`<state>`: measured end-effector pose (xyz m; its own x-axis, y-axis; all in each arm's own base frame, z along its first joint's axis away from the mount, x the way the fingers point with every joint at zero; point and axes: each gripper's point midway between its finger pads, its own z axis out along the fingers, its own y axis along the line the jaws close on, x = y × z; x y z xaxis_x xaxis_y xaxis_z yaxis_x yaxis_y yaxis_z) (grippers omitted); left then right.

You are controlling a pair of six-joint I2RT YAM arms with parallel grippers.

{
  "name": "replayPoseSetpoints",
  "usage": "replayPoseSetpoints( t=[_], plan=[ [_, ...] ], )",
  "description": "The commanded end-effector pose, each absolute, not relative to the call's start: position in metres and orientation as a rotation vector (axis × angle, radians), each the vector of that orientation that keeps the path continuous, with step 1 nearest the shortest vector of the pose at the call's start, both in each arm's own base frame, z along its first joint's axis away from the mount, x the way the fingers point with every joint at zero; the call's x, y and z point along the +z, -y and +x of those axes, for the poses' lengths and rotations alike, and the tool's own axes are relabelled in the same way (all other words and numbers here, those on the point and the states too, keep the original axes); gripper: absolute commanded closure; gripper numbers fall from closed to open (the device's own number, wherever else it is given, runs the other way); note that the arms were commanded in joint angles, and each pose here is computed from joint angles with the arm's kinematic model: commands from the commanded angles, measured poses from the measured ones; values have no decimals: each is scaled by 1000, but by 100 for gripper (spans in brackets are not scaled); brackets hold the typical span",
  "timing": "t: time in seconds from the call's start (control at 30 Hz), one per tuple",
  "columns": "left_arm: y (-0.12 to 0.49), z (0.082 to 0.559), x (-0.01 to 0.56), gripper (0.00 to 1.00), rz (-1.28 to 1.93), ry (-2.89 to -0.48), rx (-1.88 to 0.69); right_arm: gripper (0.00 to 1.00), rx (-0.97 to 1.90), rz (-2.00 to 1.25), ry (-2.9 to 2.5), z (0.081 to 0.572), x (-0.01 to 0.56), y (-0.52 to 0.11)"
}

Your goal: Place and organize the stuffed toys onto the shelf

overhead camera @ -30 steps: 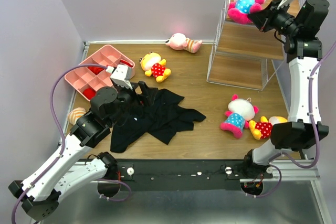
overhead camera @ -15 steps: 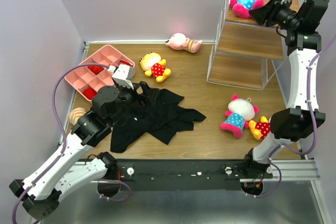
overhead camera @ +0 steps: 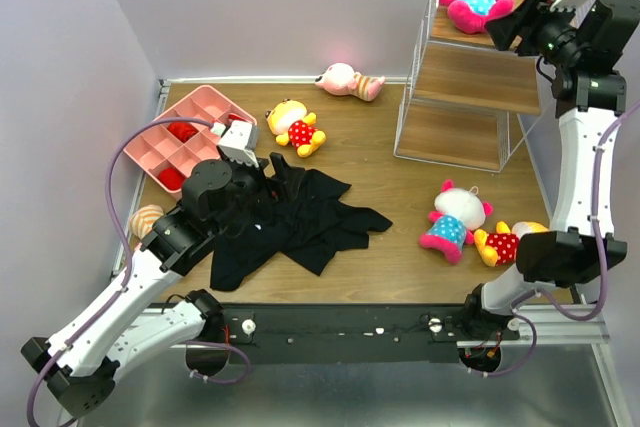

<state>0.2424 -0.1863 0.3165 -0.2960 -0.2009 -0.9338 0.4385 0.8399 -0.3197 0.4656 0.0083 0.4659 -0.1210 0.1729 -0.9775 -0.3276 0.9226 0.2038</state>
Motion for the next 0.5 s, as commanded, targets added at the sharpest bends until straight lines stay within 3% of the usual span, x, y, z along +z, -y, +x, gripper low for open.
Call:
replayPoseSetpoints(
  t=[0.0, 0.2, 0.47],
  plan=[
    [189, 246, 311, 1, 195, -1777, -625, 28, 397, 69, -1696, 422, 468, 2],
    [187, 248, 309, 1, 189, -1782, -606, 29, 483, 253, -1742, 361, 441, -9],
    [185, 248, 309, 1, 185, -1779, -598, 37, 467, 427, -1855, 272, 339, -17]
  ],
)
